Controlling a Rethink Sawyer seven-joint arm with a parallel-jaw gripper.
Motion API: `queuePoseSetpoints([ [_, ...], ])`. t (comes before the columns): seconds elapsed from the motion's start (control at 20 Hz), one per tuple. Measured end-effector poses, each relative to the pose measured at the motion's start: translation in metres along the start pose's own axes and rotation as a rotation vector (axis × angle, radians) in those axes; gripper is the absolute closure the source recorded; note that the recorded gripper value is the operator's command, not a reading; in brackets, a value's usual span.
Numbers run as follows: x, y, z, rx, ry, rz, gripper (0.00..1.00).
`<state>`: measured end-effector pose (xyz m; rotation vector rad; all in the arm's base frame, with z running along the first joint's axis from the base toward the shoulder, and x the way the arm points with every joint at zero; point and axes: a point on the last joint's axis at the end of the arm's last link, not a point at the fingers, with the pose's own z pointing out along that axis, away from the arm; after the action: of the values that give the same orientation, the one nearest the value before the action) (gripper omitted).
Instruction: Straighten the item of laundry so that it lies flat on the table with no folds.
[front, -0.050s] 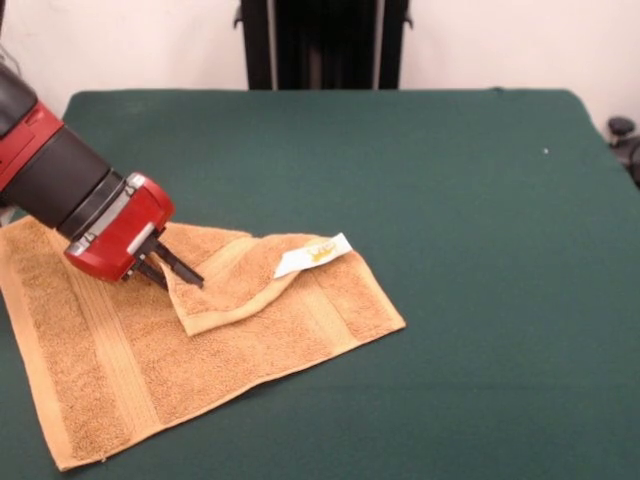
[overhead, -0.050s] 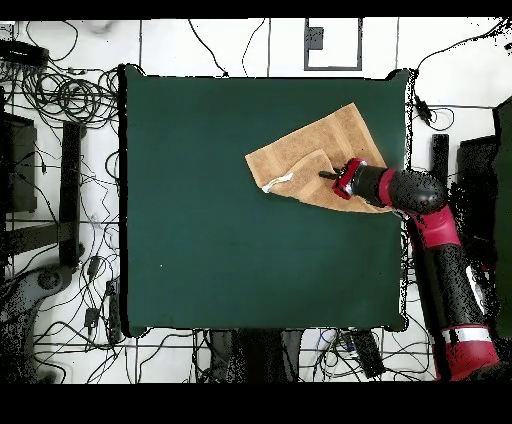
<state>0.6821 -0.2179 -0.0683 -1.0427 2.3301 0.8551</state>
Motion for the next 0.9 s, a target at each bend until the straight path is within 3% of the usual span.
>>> queuePoseSetpoints([
  [0.65, -0.003, 0.009, -0.008, -0.011, -0.030, -0.010, 1.00],
  [0.9, -0.006, 0.028, -0.024, -0.037, -0.089, -0.024, 1.00],
])
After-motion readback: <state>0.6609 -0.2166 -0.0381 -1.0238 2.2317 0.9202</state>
